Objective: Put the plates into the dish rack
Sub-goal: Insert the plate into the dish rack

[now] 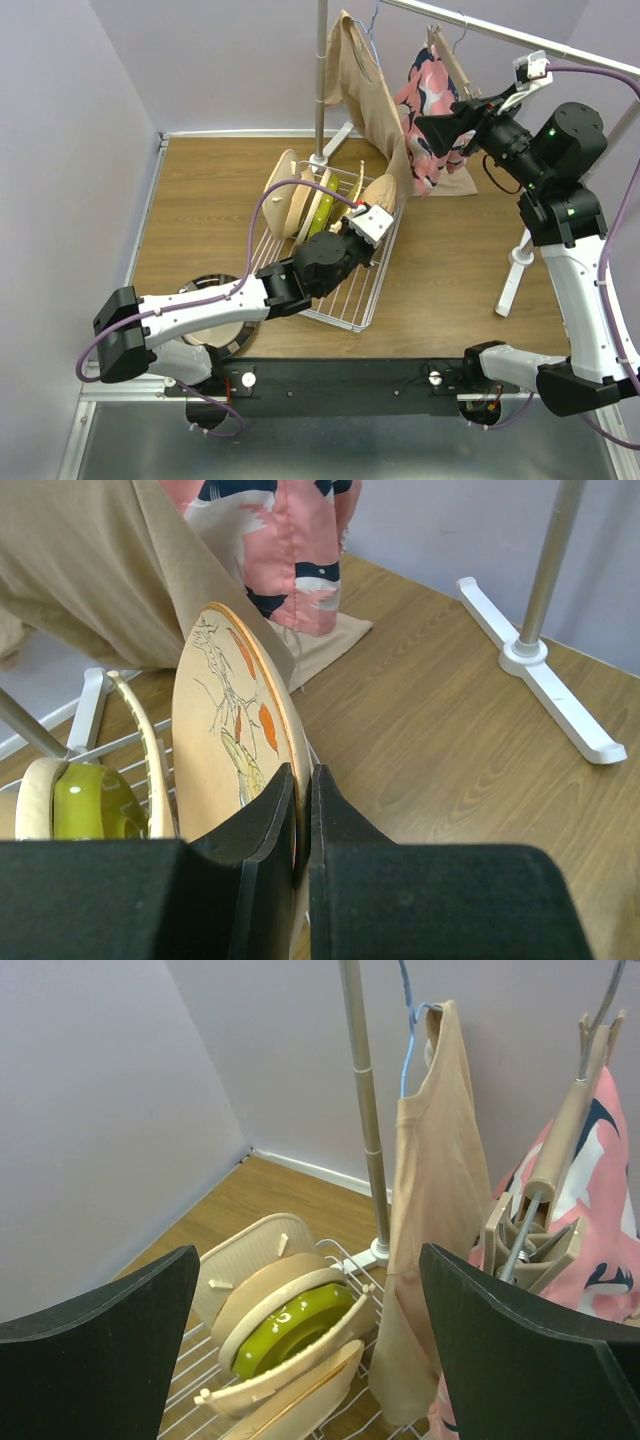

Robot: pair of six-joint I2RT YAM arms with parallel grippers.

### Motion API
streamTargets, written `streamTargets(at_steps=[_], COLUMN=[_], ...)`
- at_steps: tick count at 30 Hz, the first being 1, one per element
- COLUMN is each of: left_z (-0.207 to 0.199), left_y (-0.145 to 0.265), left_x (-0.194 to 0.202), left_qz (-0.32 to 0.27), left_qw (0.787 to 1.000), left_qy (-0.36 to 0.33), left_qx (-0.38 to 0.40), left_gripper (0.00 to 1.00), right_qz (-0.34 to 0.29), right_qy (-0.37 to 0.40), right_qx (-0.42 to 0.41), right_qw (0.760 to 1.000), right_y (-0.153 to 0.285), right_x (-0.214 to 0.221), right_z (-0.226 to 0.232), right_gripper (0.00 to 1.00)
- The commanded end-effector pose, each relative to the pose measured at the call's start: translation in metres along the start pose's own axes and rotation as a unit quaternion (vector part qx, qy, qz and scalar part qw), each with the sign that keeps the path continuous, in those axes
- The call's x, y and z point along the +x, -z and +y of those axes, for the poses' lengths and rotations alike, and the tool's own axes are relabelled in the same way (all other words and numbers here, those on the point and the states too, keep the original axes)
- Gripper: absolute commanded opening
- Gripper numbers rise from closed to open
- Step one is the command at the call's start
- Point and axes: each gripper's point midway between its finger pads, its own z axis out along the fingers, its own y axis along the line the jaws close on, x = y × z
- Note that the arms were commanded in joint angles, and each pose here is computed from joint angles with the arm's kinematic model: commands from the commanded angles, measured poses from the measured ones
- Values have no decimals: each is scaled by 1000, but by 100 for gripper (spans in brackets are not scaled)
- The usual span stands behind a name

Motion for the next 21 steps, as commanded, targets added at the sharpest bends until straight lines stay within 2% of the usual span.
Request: streamTargets(at_steps=[1,21], left_z=[19,34], left_y=[-6,-32], left_x=[-56,-25], left_qz=[-104,-87], left_qw=[992,991], left_qy=[64,99], left_qx=[-21,-38], left_gripper=[0,0], right_qz=[-8,1], right_qy=[-4,-8], right_qx=[-4,3], right_qw=[1000,1000], right_y=[6,3], right_x=[-4,4], right_z=[2,-6], right_gripper=[100,100])
